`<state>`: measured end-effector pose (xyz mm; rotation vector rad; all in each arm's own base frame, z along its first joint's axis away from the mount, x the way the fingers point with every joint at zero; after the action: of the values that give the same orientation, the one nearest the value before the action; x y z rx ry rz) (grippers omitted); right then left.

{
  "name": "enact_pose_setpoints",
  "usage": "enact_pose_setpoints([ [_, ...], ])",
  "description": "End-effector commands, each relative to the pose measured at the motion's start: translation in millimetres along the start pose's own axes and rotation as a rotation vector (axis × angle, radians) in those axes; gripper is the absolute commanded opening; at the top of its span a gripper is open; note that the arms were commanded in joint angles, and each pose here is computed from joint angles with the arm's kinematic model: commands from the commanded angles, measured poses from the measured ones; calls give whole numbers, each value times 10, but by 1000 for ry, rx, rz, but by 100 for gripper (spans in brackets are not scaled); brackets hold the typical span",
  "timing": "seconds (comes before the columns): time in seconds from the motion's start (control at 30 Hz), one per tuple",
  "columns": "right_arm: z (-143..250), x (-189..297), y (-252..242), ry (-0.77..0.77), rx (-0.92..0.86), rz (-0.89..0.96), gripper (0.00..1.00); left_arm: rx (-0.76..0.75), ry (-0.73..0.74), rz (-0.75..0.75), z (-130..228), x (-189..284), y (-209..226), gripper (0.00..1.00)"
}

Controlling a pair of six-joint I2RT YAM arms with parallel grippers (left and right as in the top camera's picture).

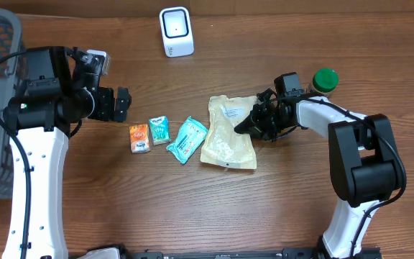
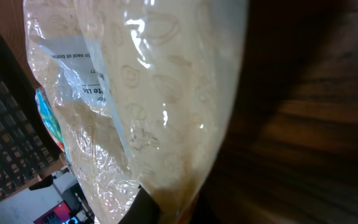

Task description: Scan the item barcode

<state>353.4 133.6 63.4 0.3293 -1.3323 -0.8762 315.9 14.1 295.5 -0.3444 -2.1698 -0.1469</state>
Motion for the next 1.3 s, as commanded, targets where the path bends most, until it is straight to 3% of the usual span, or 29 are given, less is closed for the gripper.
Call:
enact_pose_setpoints([
  [0.0,7,97,63,-29,27,20,4,-6,-24,-7,-51,64,0,100],
  [0.23,130,801,469,-225,103,267,4,-6,-24,-7,-51,64,0,100],
  [0.43,364,1269,748,-442,143,784,4,-6,-24,-7,-51,64,0,100],
  [0.57,534,1317,852,-638,226,1105,4,-6,-24,-7,-51,64,0,100],
  [0.83,553,944,688,-570,399,1526,4,-6,-24,-7,-51,64,0,99],
  [0.97,450,719,552,-509,408,1583,4,-6,-24,-7,-51,64,0,100],
  [1.07,447,563,529,-486,422,1572,11,-6,-24,-7,-51,64,0,100],
  [1.13,477,495,566,-495,444,1560,21,-6,-24,-7,-51,64,0,100],
  [1.17,499,464,588,-498,456,1554,28,-6,-24,-7,-51,64,0,99],
  [1.23,570,391,630,-491,485,1545,55,-6,-24,-7,-51,64,0,99],
  [1.27,612,344,647,-481,497,1533,61,-6,-24,-7,-51,64,0,100],
])
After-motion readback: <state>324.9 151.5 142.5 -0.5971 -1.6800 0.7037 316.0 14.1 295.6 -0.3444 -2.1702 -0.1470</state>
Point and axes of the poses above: each gripper's point midway between its finger pads, its own x axis back along the fingers, its own y axis along the line the jaws close on, z = x × y, the point moved 8 cm from there along x, back along the fingers, and after that the axes turned 7 degrees about -x, right-handed, at the moved point
